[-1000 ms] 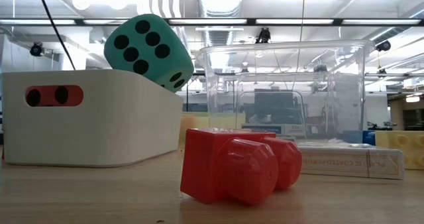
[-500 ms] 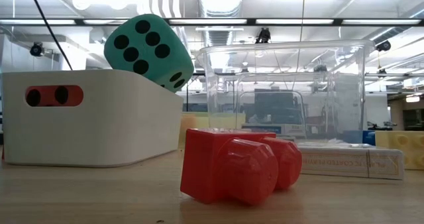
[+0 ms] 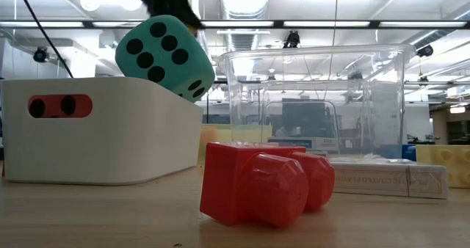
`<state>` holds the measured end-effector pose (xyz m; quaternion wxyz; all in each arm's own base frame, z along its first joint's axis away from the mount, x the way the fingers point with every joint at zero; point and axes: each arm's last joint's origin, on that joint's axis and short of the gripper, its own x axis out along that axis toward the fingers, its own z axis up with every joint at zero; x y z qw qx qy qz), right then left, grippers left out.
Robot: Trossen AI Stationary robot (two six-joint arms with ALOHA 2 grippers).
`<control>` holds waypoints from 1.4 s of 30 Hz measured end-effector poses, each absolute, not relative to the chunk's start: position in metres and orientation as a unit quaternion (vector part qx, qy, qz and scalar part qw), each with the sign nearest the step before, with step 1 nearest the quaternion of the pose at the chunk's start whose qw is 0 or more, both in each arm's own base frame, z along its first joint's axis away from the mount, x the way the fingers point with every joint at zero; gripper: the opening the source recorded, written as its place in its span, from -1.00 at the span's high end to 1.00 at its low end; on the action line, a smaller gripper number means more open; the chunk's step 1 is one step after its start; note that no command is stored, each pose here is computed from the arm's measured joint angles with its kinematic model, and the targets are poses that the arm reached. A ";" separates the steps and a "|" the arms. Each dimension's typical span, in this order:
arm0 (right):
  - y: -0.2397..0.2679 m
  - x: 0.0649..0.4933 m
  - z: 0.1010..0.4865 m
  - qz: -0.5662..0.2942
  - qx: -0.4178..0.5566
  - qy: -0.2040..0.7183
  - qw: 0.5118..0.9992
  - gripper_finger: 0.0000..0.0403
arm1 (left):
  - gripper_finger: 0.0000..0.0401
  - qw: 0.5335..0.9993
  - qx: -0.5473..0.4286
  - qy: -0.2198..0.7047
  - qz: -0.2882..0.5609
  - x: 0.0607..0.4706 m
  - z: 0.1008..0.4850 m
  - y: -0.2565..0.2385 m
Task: Pick & Place Toys
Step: Put the yellow game piece into the yellow bin
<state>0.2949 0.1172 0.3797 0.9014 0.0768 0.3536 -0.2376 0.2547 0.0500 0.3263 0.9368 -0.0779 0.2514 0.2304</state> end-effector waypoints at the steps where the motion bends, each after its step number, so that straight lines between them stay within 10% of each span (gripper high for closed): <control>1: 0.121 0.292 0.378 -0.234 0.072 0.358 0.901 -0.08 | 0.36 0.932 -0.094 0.264 0.230 0.254 0.322 0.059; 23: 0.174 0.242 0.268 -0.279 0.110 0.451 0.841 -0.08 | 0.36 0.814 -0.144 0.526 0.199 0.275 0.217 0.124; 42: 0.230 0.206 0.259 -0.146 0.079 0.436 0.885 -0.08 | 0.36 0.774 -0.176 0.580 0.185 0.277 0.186 0.133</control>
